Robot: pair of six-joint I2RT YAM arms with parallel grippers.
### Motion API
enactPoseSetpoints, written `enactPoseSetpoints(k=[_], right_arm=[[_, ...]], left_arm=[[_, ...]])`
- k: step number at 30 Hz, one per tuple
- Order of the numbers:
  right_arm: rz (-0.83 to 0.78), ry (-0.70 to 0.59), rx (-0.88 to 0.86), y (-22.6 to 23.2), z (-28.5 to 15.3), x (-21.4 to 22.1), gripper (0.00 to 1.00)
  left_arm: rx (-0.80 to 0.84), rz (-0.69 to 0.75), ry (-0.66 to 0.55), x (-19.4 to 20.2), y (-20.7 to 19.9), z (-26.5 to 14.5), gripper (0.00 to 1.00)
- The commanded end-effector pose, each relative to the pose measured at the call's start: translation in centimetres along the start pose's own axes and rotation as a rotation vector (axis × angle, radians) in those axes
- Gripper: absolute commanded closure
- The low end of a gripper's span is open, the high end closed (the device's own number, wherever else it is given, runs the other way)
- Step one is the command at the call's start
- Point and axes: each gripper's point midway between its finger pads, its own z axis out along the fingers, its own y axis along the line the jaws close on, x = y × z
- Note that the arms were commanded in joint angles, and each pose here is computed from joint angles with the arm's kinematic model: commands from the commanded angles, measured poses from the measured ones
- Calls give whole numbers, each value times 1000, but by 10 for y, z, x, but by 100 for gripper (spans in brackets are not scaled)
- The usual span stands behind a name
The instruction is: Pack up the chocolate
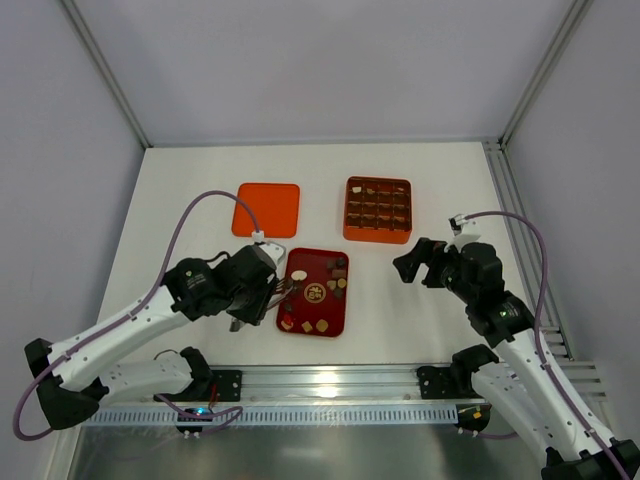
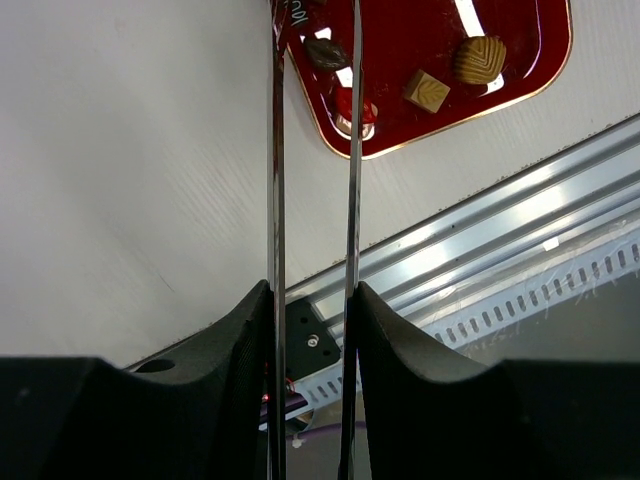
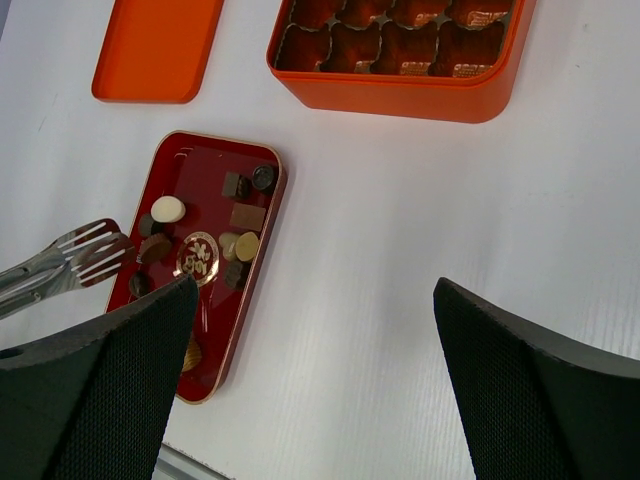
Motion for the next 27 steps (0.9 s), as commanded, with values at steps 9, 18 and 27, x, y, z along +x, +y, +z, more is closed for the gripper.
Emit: enactPoseSetpoints(k=[9, 18, 27], right_arm=[[15, -33, -29, 6, 2, -7, 0], [11, -34, -33, 7, 0, -7, 0], [8, -40, -28, 5, -2, -7, 0]], left_arm=[[-18, 13, -12, -8, -2, 3, 62], [-35, 28, 3, -13, -4, 9, 62], [-27, 45, 9, -19, -10, 16, 62]])
